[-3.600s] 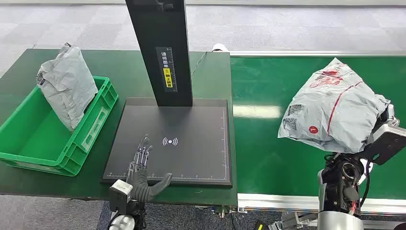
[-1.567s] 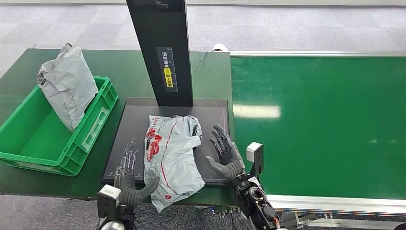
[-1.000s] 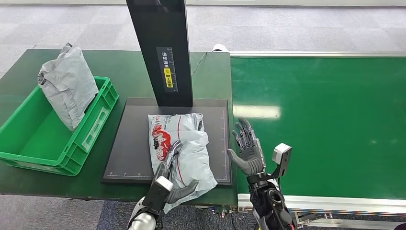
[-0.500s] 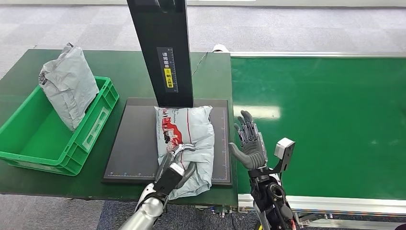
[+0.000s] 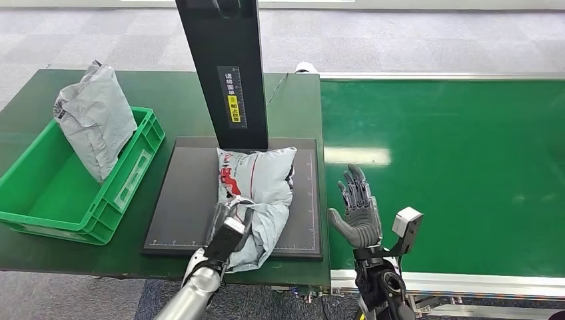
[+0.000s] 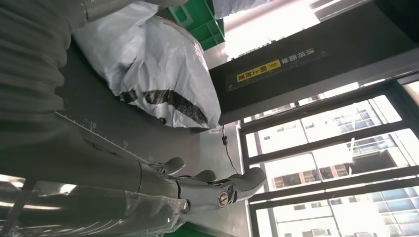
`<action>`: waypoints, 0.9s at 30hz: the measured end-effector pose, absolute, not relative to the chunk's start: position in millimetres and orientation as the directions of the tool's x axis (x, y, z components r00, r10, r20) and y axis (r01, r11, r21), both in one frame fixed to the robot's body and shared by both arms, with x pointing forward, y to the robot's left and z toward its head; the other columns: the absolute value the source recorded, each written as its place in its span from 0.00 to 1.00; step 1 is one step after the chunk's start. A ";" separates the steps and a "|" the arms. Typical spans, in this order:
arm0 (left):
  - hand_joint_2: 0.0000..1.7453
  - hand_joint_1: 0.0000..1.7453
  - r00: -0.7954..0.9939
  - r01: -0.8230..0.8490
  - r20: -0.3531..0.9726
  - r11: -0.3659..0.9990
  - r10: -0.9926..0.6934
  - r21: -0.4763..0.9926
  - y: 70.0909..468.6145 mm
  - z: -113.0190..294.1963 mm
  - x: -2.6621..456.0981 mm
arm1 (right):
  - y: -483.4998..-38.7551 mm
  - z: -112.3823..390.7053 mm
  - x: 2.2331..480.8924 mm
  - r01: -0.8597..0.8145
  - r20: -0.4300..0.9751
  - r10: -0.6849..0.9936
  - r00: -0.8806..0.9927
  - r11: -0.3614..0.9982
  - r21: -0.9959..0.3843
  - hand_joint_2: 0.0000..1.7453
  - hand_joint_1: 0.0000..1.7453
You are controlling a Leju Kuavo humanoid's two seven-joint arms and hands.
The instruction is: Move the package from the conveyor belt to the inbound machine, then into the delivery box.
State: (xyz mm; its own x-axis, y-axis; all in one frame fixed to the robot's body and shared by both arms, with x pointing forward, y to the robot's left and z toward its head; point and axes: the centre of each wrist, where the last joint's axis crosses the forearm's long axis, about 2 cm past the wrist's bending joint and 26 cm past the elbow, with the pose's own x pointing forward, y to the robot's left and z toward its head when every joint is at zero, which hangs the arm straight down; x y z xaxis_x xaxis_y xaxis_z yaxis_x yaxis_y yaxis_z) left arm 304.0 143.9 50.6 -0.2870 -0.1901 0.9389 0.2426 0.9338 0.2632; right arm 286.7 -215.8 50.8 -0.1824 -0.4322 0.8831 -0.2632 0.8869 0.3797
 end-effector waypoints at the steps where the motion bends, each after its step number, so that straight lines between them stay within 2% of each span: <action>1: 1.00 1.00 -0.295 0.215 0.938 0.944 -0.181 0.249 148.7 52.6 304.2 | -216.6 50.0 284.8 -0.259 0.883 -0.432 -0.182 0.887 0.381 1.00 0.00; 7: 1.00 1.00 -0.380 0.002 0.913 0.987 -0.150 0.163 193.6 72.3 298.0 | -223.6 46.2 275.9 -0.235 0.884 -0.428 -0.187 0.893 0.383 1.00 0.00; 14: 1.00 1.00 -0.458 -0.242 0.874 0.969 -0.160 0.051 267.4 93.5 267.8 | -232.6 40.1 263.8 -0.203 0.888 -0.422 -0.182 0.900 0.386 1.00 0.00; 21: 1.00 1.00 -0.595 -0.201 0.803 0.973 -0.026 -0.117 329.8 112.7 204.1 | -250.6 30.7 251.8 -0.141 0.896 -0.408 -0.177 0.911 0.387 1.00 0.00; 27: 1.00 1.00 -0.655 -0.263 0.754 0.948 -0.040 -0.178 380.3 133.5 167.7 | -266.1 22.7 234.7 -0.095 0.898 -0.401 -0.179 0.916 0.390 1.00 0.00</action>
